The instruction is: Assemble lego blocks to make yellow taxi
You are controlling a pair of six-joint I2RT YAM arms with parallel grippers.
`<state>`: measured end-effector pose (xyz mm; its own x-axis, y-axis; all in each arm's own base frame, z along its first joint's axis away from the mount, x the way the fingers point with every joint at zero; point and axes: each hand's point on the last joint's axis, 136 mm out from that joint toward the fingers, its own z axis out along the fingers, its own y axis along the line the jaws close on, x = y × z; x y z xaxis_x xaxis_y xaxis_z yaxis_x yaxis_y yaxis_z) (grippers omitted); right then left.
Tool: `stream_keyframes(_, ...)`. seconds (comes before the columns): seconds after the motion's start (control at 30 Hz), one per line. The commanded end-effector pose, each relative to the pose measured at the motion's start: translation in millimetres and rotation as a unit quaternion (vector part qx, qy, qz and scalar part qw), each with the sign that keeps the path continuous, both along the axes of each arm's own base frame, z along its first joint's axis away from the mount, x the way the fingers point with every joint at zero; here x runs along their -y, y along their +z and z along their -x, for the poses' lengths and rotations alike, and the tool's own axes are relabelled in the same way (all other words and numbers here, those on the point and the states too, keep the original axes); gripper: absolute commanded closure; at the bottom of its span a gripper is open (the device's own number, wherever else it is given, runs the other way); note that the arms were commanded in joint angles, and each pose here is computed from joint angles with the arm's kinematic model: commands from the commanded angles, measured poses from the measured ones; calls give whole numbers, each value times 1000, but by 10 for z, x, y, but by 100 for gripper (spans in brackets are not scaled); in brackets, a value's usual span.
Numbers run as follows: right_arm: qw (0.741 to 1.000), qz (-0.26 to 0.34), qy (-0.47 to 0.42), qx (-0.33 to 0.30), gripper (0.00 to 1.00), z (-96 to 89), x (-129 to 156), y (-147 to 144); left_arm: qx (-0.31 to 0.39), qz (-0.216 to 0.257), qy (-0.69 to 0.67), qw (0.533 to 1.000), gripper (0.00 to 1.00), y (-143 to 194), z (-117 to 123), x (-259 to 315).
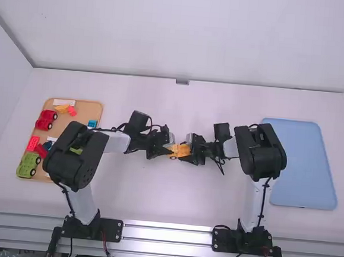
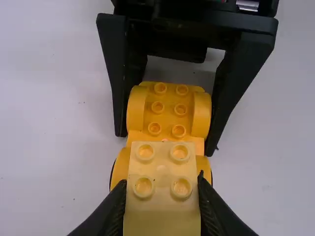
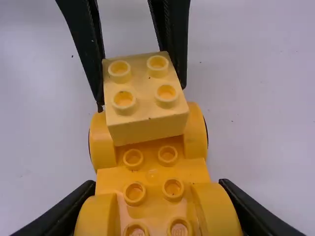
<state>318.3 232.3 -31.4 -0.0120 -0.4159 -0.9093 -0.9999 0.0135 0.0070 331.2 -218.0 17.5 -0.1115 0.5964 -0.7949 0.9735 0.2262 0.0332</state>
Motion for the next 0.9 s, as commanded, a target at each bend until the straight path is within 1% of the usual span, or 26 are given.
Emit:
stream_keyframes(0.0, 999, 33, -24, -24, 52, -27, 73, -180, 18, -3, -14, 1000, 98, 52, 21, -21)
stream_keyframes(0.23, 999, 32, -23, -25, 49, -12, 73, -180, 22, 2, -26, 999, 95, 23, 38, 0)
stream_keyframes(0.4, 999, 33, -11, -23, 49, 37, 3, -184, 31, 15, -48, 998, 95, 61, 85, 36)
stream_keyframes(0.57, 999, 35, -2, -17, 49, 63, -55, -185, 31, 14, -48, 998, 95, 58, 85, 34)
stream_keyframes(0.77, 999, 35, -3, -18, 49, 62, -52, -184, 28, 13, -48, 998, 94, 51, 93, 31)
stream_keyframes(0.87, 999, 35, -3, -18, 49, 59, -47, -184, 23, 1, -41, 999, 93, 11, 94, 2)
